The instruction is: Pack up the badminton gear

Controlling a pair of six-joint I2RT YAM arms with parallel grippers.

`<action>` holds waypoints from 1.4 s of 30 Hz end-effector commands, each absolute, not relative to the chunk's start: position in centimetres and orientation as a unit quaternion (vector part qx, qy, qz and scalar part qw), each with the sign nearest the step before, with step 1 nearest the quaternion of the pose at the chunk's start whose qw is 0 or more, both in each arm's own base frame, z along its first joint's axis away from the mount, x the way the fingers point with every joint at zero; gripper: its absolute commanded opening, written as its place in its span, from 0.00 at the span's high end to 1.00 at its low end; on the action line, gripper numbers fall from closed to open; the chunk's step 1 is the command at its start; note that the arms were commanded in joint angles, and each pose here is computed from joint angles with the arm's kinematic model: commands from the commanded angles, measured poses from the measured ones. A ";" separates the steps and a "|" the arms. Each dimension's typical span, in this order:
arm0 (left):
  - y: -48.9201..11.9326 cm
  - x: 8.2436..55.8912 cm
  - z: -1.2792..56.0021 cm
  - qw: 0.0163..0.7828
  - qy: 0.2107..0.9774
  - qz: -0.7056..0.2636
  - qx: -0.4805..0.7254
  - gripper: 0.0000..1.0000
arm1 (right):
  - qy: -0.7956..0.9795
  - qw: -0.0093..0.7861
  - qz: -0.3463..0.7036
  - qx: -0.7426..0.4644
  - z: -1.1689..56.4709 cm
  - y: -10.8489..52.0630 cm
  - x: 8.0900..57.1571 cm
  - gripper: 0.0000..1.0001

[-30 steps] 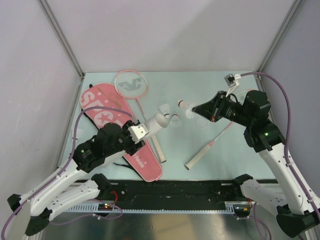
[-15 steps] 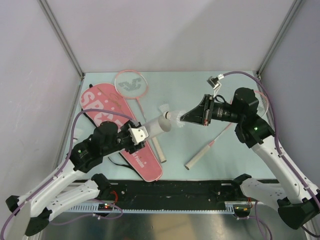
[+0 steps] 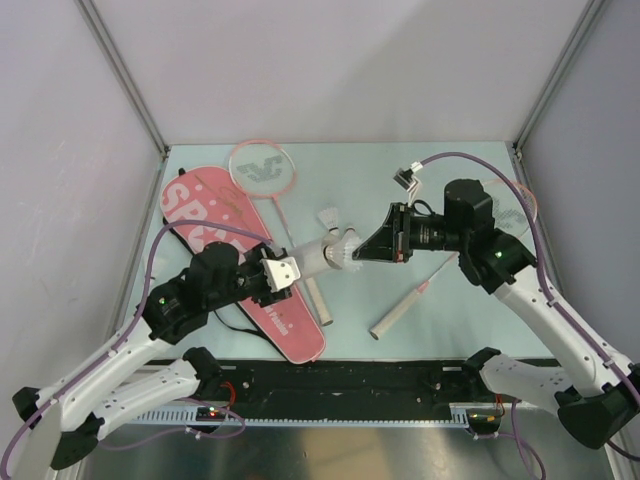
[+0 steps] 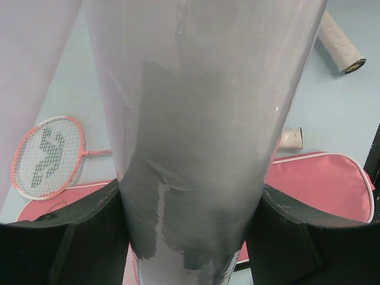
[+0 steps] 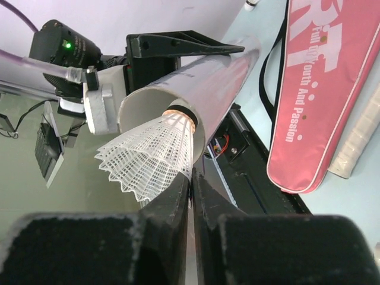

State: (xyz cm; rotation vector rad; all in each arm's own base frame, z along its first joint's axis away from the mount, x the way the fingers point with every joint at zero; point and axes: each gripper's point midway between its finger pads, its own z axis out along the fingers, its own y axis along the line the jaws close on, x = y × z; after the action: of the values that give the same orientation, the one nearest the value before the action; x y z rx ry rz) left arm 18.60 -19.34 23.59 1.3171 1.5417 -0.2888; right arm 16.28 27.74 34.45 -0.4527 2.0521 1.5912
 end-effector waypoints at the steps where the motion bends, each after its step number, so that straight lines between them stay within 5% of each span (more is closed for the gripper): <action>1: -20.5 18.7 27.1 0.563 0.598 -0.129 0.555 0.53 | 0.751 0.264 0.581 -0.168 34.5 28.3 17.0 0.81; 5: -20.7 18.5 27.3 0.566 0.594 -0.134 0.556 0.53 | 0.764 0.273 0.563 -0.159 33.4 29.0 18.1 0.57; 8: -20.8 18.5 27.2 0.565 0.594 -0.138 0.556 0.53 | 0.768 0.272 0.557 -0.159 32.8 29.7 18.4 0.50; 25: -20.1 19.3 25.9 0.561 0.620 -0.119 0.536 0.53 | 0.781 0.306 0.525 -0.145 31.4 32.1 19.8 0.38; 35: -18.4 19.8 24.5 0.561 0.653 -0.091 0.500 0.54 | 0.722 0.456 0.495 -0.159 37.3 26.7 20.2 0.28; 42: -16.9 19.5 25.9 0.591 0.659 -0.089 0.456 0.54 | 0.730 0.568 0.335 -0.179 33.5 22.8 25.7 0.28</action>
State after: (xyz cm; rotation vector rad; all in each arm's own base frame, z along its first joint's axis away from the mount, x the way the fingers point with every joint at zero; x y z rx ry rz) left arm 19.40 -17.41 23.03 1.1882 1.5999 -0.1997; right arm 21.48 24.95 37.16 -0.3764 1.7382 1.1084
